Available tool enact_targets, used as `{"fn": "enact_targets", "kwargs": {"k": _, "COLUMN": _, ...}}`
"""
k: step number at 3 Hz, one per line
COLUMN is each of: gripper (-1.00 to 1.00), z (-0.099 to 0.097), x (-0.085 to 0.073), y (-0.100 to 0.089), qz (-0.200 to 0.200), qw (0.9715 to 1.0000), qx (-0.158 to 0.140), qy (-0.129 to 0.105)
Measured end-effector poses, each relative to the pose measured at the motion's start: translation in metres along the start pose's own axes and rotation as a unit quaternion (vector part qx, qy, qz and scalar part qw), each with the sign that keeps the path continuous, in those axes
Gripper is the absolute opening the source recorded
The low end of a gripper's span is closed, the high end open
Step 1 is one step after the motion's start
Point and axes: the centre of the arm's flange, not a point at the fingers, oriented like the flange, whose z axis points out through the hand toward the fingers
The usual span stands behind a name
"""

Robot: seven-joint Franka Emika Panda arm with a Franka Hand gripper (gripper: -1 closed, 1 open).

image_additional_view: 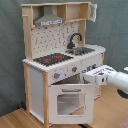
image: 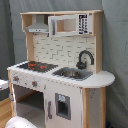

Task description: Play with the kitchen

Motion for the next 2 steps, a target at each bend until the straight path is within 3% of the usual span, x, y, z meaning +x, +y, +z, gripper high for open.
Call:
{"fn": "enact_targets", "kwargs": {"k": 1, "gripper": 1.00, "z": 0.001, "x": -0.020, "y": -0.012, "qz": -0.013, "qw": 0.9999, "qx": -0.006, "qy": -0.002}}
{"fn": "enact_targets", "kwargs": {"k": 2, "gripper": 1.00, "z": 0.016, "x": -0.032, "y": -0.037, "qz": -0.017, "qw": 0.9998, "qx": -0.001, "qy": 0.003}}
